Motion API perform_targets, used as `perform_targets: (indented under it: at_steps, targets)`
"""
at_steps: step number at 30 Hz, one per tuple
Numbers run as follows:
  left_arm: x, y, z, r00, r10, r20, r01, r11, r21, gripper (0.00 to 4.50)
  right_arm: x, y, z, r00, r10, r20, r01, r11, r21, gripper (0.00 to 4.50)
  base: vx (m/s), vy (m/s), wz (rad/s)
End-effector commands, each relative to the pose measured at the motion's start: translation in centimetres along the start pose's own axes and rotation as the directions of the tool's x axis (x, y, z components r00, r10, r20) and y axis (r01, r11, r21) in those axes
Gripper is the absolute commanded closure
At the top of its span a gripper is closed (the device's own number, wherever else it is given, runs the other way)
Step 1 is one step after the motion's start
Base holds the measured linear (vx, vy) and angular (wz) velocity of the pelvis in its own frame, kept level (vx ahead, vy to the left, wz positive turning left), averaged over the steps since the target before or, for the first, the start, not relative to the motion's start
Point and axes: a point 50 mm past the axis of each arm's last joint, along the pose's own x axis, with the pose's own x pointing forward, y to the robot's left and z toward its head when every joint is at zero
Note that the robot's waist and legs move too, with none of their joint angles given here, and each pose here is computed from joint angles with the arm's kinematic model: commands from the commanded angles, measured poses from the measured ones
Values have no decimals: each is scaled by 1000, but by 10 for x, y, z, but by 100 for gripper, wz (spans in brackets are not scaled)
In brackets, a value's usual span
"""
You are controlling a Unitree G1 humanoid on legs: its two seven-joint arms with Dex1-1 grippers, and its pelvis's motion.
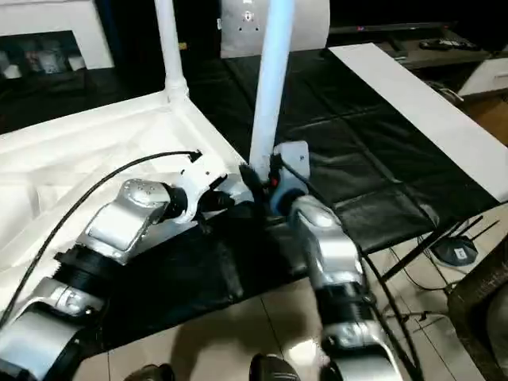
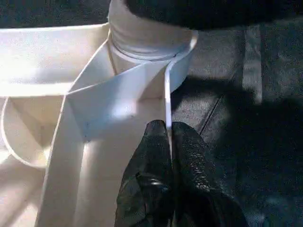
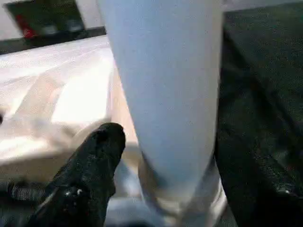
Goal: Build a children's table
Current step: Rotate leg to tighten
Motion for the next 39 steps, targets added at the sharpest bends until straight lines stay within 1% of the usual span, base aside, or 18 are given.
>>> perform_targets:
  at_steps: [1,2,3,4,6,10,15,18,21,22,25,27,28,29,31,35,38,39]
  targets:
    - [-6,2,5,999,-21,38,19,998,53,450,-7,3,0,995,100,-1,-100,995,-20,97,0,0,0]
    - [-8,2,1,998,-51,38,47,996,80,450,-16,-2,1,989,146,-8,-146,987,-58,95,0,0,0]
    - [-9,2,0,997,-61,37,58,994,89,450,-19,-4,2,987,163,-12,-164,984,-71,87,0,0,0]
    - [-12,4,-5,996,-86,26,83,992,94,450,-28,-8,4,975,221,-28,-223,970,-95,60,0,0,0]
    - [-14,4,-7,992,-120,25,116,985,125,450,-35,-13,6,963,265,-44,-268,956,-120,49,0,0,0]
    - [-20,4,-12,977,-212,8,206,960,191,450,-52,-22,14,924,374,-78,-381,916,-126,16,0,0,0]
    - [-30,-4,-19,914,-401,-61,400,865,302,450,-65,-37,21,856,478,-197,-510,842,-175,2,0,0,0]
    - [-35,-7,-24,864,-490,-118,500,803,326,450,-67,-36,23,795,547,-261,-599,775,-203,2,0,0,0]
    - [-36,-9,-23,844,-518,-138,532,775,342,450,-67,-34,24,764,583,-275,-639,741,-207,2,0,0,0]
    - [-37,-10,-23,830,-536,-152,553,755,353,450,-67,-33,24,739,609,-288,-669,715,-204,2,0,0,0]
    - [-38,-12,-23,807,-564,-178,585,720,374,450,-67,-30,22,698,640,-319,-709,680,-186,39,0,0,0]
    - [-39,-14,-23,785,-587,-199,613,687,390,450,-66,-26,18,658,669,-346,-743,650,-157,39,0,0,0]
    - [-39,-15,-22,777,-594,-207,622,675,396,450,-66,-25,16,644,677,-355,-754,641,-146,72,0,0,0]
    - [-39,-15,-22,770,-601,-213,630,665,401,450,-65,-25,15,633,684,-362,-763,632,-138,82,0,0,0]
    - [-39,-17,-21,758,-612,-226,643,643,415,450,-64,-24,13,617,694,-370,-774,621,-127,81,0,0,0]
    - [-39,-19,-18,746,-626,-228,655,627,423,450,-62,-21,11,586,716,-379,-797,593,-111,129,0,0,0]
    - [-38,-19,-18,743,-627,-232,657,620,429,450,-62,-18,10,563,733,-383,-813,575,-95,134,0,0,0]
    - [-38,-19,-18,742,-628,-234,658,618,430,450,-62,-17,10,554,739,-384,-819,566,-91,160,0,0,0]
